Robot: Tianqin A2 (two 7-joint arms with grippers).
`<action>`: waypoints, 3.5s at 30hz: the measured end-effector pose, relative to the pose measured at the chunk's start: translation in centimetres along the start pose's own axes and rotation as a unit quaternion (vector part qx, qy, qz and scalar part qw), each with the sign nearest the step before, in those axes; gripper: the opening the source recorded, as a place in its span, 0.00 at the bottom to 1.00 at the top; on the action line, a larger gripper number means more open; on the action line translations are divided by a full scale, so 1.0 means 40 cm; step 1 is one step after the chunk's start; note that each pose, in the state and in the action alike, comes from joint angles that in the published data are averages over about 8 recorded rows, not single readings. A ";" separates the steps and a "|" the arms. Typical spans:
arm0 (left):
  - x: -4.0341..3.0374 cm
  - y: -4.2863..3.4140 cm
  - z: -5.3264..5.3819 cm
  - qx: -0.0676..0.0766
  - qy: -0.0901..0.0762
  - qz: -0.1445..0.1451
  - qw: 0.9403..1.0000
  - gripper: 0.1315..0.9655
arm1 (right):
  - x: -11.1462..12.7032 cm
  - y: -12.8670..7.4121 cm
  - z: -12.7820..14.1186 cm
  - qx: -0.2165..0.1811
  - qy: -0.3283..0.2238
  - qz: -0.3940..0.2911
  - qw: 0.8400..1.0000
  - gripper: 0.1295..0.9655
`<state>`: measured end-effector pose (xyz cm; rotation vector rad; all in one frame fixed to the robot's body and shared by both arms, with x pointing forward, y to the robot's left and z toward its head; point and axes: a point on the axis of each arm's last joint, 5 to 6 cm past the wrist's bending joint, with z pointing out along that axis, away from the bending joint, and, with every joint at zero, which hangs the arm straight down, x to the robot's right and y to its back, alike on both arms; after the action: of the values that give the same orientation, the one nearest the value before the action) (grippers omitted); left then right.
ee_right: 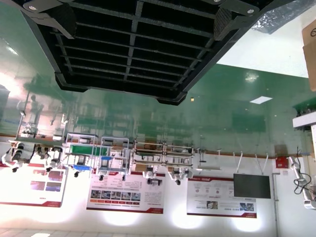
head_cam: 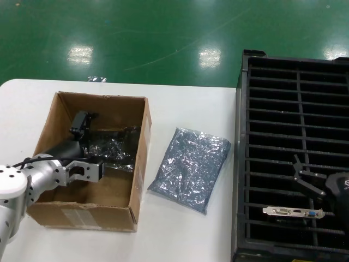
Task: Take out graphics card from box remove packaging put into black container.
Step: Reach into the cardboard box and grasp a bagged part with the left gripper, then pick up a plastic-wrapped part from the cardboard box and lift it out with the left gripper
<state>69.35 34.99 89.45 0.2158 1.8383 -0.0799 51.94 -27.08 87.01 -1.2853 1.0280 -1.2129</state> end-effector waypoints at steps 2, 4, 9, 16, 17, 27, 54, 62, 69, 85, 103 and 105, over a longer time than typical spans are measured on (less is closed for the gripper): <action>0.000 0.001 -0.002 0.000 0.000 0.000 1.000 1.00 | 0.000 0.000 0.000 0.000 0.000 0.000 1.000 1.00; 0.001 0.002 -0.003 -0.001 0.000 0.000 1.000 0.99 | 0.000 0.000 0.000 0.000 0.000 0.000 1.000 1.00; 0.002 0.004 -0.006 -0.002 -0.002 -0.001 1.000 0.96 | 0.000 0.000 0.000 0.000 0.000 0.000 1.000 1.00; 0.004 0.004 -0.008 -0.003 -0.004 -0.003 1.000 0.90 | 0.000 0.000 0.000 0.000 0.000 0.000 1.000 1.00; 0.004 0.003 -0.009 -0.003 -0.004 -0.004 1.000 0.88 | 0.000 0.000 0.000 0.000 0.000 0.000 1.000 1.00; 0.007 0.001 -0.013 -0.002 0.000 -0.004 1.000 0.67 | 0.000 0.000 0.000 0.000 0.000 0.000 1.000 1.00; 0.016 0.008 -0.026 -0.002 0.007 -0.006 1.000 0.11 | 0.000 0.000 0.000 0.000 0.000 0.000 1.000 1.00; 0.013 0.006 -0.041 0.003 -0.003 -0.008 1.000 0.02 | 0.000 0.000 0.000 0.000 0.000 0.000 1.000 1.00; -0.011 0.003 -0.087 0.002 -0.033 0.003 0.999 0.01 | 0.000 0.000 0.000 0.000 0.000 0.000 1.000 1.00; -0.096 -0.039 -0.273 0.009 -0.134 0.044 0.990 0.01 | 0.000 0.000 0.000 0.000 0.000 0.000 1.000 1.00; -0.119 -0.172 -0.517 0.079 -0.192 0.043 0.977 0.01 | 0.000 0.000 0.000 0.000 0.000 0.000 1.000 1.00; -0.111 -0.190 -0.529 0.092 -0.191 0.041 0.976 0.01 | 0.000 0.000 0.000 0.000 0.000 0.000 1.000 1.00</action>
<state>49.03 30.61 99.13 0.3793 1.4378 -0.2207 51.94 -27.08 87.01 -1.2853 1.0280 -1.2129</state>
